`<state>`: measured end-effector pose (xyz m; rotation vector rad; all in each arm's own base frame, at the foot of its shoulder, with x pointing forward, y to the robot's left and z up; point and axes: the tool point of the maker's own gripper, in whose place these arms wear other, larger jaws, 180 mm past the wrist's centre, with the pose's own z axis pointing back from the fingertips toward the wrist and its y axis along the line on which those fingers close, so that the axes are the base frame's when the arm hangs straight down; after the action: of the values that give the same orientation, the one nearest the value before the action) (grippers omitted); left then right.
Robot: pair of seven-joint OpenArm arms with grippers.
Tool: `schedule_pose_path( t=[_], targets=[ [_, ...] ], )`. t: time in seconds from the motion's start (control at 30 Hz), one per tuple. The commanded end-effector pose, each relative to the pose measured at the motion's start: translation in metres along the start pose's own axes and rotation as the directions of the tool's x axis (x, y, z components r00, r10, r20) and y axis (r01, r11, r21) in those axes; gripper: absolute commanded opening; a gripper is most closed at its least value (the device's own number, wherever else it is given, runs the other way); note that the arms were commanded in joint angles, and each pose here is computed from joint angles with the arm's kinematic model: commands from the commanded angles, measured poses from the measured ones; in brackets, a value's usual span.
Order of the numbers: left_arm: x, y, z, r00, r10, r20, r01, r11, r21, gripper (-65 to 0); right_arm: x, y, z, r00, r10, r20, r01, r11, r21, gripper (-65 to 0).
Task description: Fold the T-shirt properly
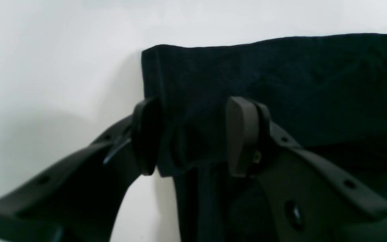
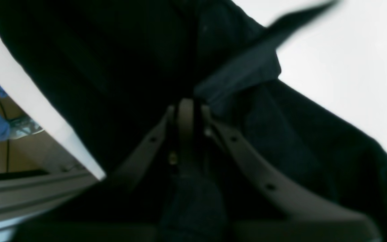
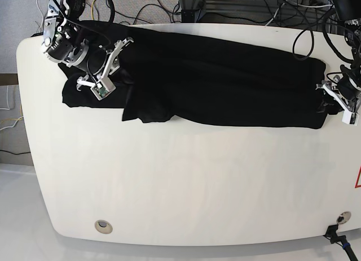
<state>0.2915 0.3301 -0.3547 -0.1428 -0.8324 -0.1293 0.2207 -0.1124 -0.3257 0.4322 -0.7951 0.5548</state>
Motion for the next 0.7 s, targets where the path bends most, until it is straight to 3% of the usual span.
schedule_pose_path(
  t=[0.0,0.1,0.4,0.67],
  targets=[
    [0.020,0.005,0.006,0.998,-0.021,0.051,0.021,1.000,0.008,-35.6,0.011,-0.004,0.003,0.999,0.015,0.030,-0.015,1.000,-0.002,-52.3],
    [0.021,0.006,0.006,0.998,-0.028,0.049,0.028,1.000,0.011,-35.4,0.018,-0.006,0.003,0.999,0.034,0.043,-0.034,0.999,-0.004,-49.4],
    [0.023,0.009,0.007,0.998,-0.038,0.046,0.037,0.999,0.021,-36.2,0.030,-0.015,0.001,0.997,0.059,0.051,-0.059,0.998,-0.016,-48.8],
    [0.021,0.007,0.010,1.000,-0.027,0.009,0.027,0.999,-0.020,-41.9,0.032,-0.017,0.003,0.996,0.066,0.052,-0.065,0.998,-0.017,-47.4]
  ],
)
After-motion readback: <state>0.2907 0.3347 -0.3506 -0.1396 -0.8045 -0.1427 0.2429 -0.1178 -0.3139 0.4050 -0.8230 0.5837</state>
